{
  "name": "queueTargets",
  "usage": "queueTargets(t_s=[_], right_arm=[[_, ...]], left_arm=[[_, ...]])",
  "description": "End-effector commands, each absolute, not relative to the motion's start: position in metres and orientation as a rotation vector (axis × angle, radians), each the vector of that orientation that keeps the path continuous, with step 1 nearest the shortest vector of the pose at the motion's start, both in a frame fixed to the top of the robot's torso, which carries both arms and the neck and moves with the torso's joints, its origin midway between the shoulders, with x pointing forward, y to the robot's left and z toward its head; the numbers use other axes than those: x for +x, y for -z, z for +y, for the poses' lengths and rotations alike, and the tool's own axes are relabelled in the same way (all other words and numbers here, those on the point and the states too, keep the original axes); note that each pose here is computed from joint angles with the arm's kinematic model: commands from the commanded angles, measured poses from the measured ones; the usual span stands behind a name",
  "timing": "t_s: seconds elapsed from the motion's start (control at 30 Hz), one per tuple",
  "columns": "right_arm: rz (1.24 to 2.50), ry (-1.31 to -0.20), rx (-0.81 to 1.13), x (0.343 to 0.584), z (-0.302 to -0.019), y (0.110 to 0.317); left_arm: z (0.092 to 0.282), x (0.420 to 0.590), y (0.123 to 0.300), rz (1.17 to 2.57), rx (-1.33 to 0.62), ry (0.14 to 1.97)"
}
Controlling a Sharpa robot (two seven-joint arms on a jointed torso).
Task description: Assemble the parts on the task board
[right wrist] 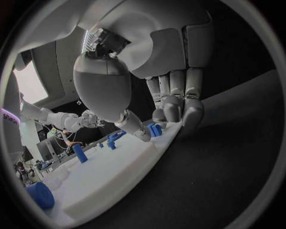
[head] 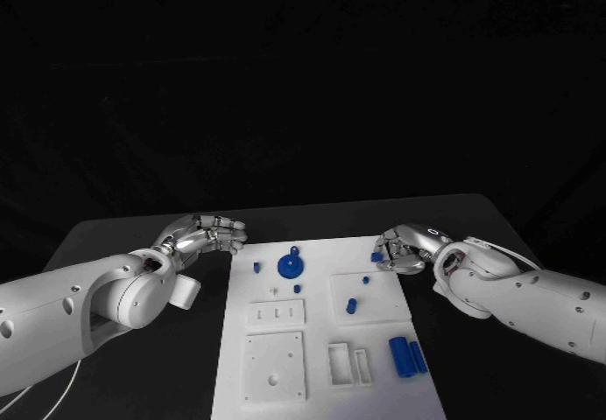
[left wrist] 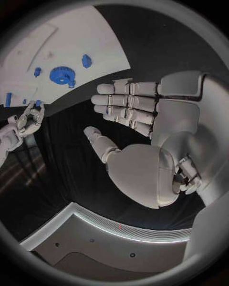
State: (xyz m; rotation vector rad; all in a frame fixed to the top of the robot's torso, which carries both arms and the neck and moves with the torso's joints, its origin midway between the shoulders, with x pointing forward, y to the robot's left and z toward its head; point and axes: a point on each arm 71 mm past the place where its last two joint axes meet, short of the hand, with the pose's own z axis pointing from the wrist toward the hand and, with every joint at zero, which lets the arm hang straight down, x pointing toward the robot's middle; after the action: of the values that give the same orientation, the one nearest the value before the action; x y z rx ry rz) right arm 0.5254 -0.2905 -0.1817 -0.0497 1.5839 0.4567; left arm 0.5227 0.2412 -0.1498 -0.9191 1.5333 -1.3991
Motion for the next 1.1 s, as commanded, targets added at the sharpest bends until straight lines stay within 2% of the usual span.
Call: queueTargets(t_s=[0.03,0.4,0.6,0.83,1.1], right_arm=[[1.608,-0.464,-0.059,0.5253,-0.2908,0.1837],[1.663,-0.474,-0.055,0.5248,-0.289,0.1874],[1.654,-0.481,-0.047,0.5249,-0.2894,0.1868],[1.646,-0.528,0.052,0.5259,-0.2927,0.1861],[1.629,-0.523,0.058,0.5258,-0.2927,0.1848]], left_arm=[[0.2392,0.522,0.1491,1.54,-0.903,1.415],[0.2392,0.5222,0.1496,1.546,-0.907,1.409],[0.2396,0.5222,0.1498,1.547,-0.91,1.406],[0.2394,0.5221,0.15,1.552,-0.911,1.405],[0.2394,0.5221,0.1501,1.552,-0.911,1.405]])
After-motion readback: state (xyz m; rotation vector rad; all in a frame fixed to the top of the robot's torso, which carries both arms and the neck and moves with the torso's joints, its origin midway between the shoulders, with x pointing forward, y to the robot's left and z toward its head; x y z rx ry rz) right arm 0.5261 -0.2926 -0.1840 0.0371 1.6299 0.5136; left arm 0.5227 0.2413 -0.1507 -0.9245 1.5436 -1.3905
